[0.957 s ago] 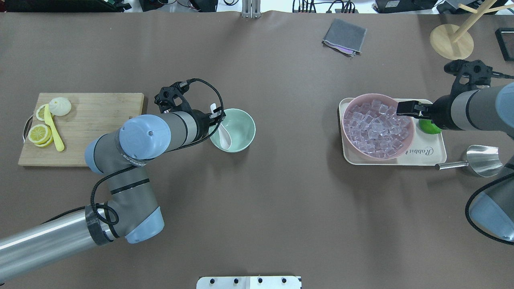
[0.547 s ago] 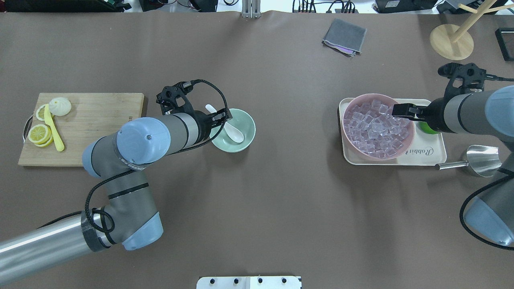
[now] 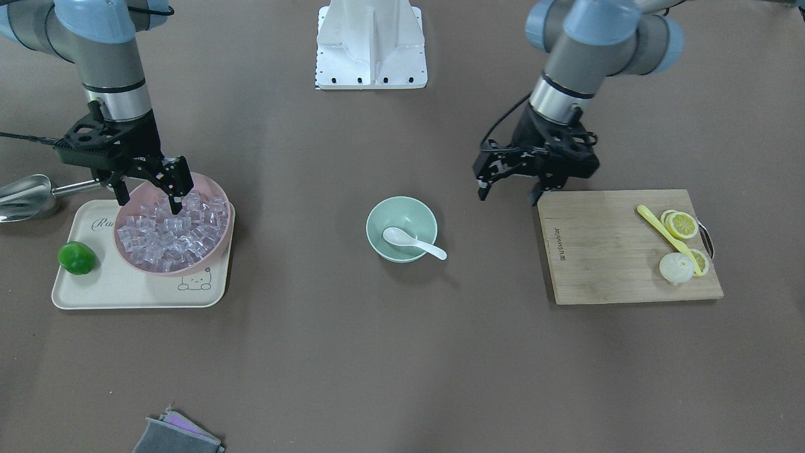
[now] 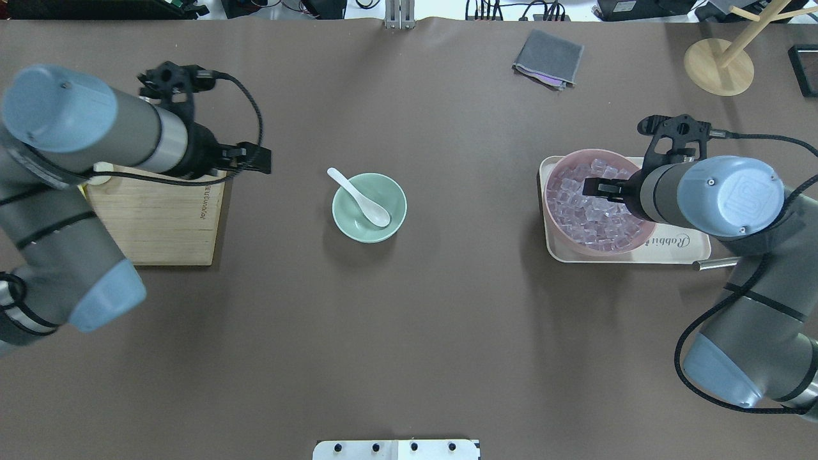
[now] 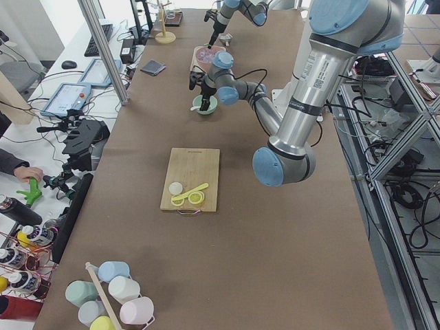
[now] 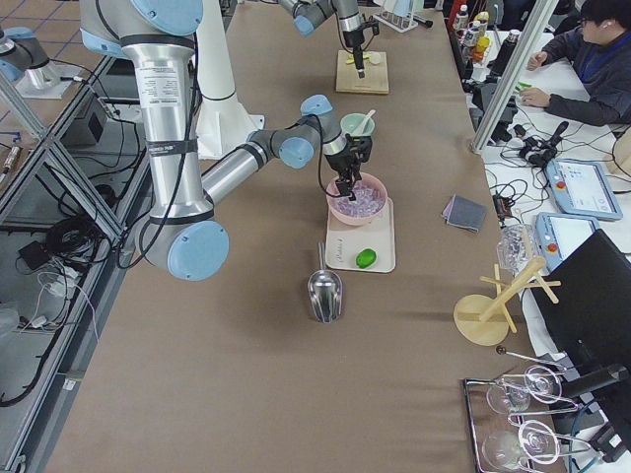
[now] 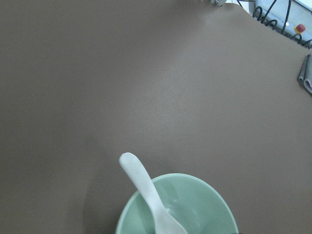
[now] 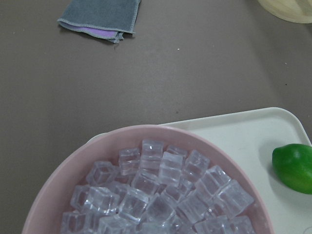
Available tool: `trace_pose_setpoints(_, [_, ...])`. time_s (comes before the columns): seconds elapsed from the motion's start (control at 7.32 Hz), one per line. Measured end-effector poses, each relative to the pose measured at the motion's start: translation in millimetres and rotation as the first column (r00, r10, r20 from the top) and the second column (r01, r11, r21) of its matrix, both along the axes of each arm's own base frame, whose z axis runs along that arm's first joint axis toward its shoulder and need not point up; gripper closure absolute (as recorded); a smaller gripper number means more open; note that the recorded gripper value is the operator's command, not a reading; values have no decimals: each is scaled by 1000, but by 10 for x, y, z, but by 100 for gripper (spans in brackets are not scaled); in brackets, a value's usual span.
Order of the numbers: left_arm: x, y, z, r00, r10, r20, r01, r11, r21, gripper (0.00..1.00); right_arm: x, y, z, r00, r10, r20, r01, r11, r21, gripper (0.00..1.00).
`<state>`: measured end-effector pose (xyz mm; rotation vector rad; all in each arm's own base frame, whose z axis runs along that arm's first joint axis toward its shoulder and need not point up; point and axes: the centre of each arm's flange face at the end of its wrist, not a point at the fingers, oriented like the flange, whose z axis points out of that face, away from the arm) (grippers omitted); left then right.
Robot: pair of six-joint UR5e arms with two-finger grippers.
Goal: Put spoon and ice into bowl
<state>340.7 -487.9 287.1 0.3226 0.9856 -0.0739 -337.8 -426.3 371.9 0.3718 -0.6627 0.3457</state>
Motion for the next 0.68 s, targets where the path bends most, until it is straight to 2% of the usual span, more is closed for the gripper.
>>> trace_pose_setpoints(0.27, [-511,-128,371,997,51,51,-52,998,31,1,-122,29,50,1000,-18,-21,19,1000,10,51])
trace_pose_setpoints(0.68, [-604,-142,452,997,57,61,-59,998,34,1,-180,29,83,998,-45,-42,46,999,22,52])
